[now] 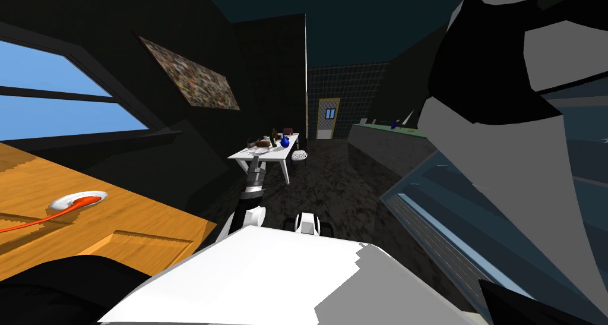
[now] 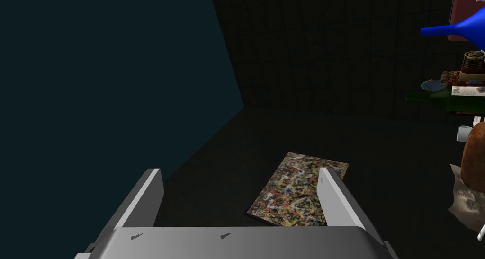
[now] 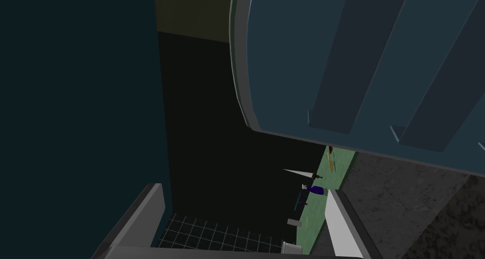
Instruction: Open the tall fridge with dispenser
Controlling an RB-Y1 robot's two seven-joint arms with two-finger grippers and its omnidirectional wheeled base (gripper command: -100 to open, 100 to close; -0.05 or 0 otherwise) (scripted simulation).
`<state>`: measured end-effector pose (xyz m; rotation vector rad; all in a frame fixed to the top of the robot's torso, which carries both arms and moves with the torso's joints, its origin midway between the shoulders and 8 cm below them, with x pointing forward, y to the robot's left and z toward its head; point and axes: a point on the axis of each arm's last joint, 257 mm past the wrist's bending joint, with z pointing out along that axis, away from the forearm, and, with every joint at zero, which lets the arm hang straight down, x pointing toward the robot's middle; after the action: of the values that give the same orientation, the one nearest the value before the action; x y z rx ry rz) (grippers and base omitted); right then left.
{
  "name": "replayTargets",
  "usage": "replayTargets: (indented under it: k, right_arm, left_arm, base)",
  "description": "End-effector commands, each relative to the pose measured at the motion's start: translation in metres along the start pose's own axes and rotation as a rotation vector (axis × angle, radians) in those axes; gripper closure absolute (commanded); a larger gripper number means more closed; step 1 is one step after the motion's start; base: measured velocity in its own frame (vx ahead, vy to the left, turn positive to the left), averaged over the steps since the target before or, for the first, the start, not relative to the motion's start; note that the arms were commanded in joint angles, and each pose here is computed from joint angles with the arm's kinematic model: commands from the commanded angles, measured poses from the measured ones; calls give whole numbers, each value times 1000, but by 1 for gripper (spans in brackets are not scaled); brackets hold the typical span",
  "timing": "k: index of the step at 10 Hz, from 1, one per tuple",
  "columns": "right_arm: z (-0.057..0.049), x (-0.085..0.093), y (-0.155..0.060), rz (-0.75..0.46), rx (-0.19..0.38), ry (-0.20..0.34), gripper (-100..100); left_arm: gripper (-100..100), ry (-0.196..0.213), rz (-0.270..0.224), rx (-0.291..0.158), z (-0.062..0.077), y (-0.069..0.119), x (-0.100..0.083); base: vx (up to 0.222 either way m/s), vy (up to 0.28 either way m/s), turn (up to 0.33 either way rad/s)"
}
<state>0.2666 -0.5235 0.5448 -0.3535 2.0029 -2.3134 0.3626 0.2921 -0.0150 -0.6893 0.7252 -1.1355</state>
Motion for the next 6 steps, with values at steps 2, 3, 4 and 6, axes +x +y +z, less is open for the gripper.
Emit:
replayTargets:
  k: [2, 3, 4, 6]
  right_arm:
    - [6, 33, -16, -5, -4, 25, -100]
    - [9, 41, -19, -9, -7, 33, -100]
    - [12, 50, -20, -12, -15, 39, -100]
    - [14, 57, -22, -22, -18, 49, -100]
  left_arm:
    - [0, 0, 0, 0, 0, 0, 0]
    - [0, 0, 0, 0, 0, 0, 0]
    - [0, 0, 0, 0, 0, 0, 0]
    - [0, 0, 0, 0, 0, 0, 0]
  base:
    - [40, 15, 69]
    - [40, 11, 76]
    - [38, 11, 74]
    - [20, 7, 34]
